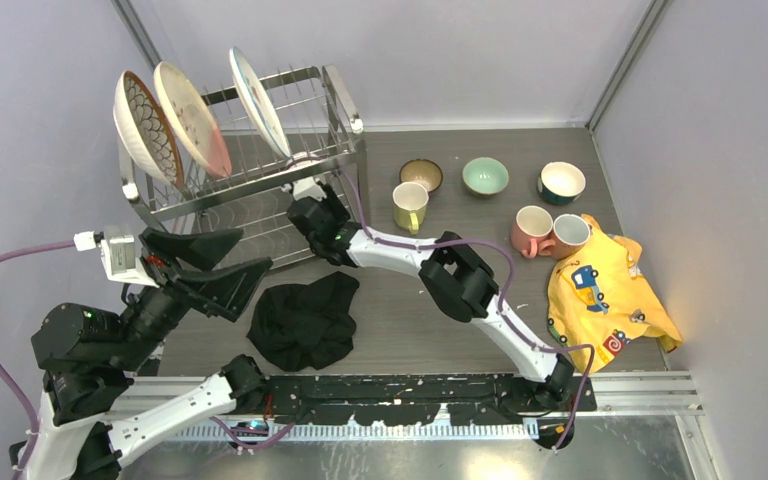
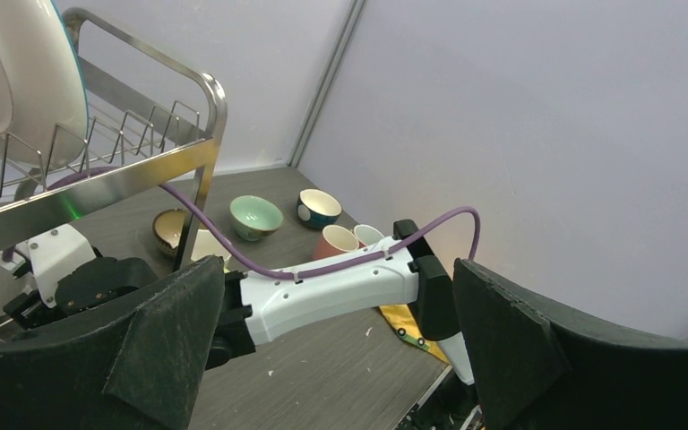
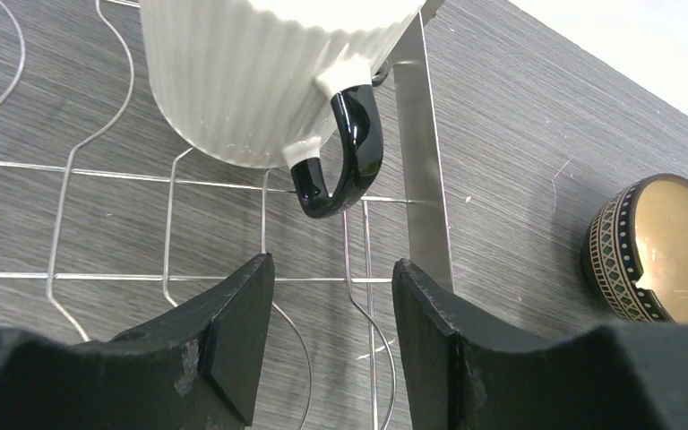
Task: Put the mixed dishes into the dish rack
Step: Turn the cup upside down in the dish rack, then move the cup to the center of the board.
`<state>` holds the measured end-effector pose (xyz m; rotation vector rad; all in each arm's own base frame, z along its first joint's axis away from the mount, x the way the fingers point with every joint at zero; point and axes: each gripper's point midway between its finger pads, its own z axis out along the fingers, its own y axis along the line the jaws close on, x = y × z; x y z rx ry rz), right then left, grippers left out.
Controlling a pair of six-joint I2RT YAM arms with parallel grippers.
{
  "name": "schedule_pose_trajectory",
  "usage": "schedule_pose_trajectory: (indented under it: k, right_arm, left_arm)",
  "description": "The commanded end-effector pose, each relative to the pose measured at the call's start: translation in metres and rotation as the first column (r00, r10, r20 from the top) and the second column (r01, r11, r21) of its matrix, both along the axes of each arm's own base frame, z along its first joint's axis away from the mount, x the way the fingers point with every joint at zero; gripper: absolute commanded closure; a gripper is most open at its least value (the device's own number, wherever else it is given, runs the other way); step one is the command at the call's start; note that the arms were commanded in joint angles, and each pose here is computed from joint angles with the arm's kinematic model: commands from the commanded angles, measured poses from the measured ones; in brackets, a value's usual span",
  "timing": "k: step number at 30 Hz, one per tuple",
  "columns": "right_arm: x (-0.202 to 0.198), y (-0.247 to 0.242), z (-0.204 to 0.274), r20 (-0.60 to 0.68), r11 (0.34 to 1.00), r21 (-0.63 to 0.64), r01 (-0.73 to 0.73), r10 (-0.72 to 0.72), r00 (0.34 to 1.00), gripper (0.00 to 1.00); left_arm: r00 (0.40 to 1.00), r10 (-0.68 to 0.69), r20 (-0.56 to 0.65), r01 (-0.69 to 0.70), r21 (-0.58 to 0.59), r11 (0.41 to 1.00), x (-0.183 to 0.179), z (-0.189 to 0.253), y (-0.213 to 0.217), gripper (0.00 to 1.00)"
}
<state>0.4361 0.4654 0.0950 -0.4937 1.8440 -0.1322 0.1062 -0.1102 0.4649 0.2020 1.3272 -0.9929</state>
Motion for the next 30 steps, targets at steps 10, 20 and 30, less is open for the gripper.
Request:
schedule_pose_trajectory:
  k: [10,20,30]
  right_arm:
    - [-0.049,0.018,0.078,0.045,0.980,0.132,-0.152,0.147,0.988,0.39]
    - [-0.124,0.009,0.077,-0.008,0.942,0.190,-0.278,0.284,0.959,0.41]
    - [-0.206,-0.050,0.082,-0.083,0.892,0.326,-0.312,0.356,0.931,0.41]
  left_arm:
    - [0.997,0.051,0.060,-0.053,0.029,0.998,0.002,0.015,0.012,0.00]
    - [0.995,0.076,0.070,-0.083,0.104,0.991,0.005,0.013,0.016,0.00]
    - [0.992,0.056,0.109,-0.080,0.221,0.972,0.005,0.006,0.013,0.00]
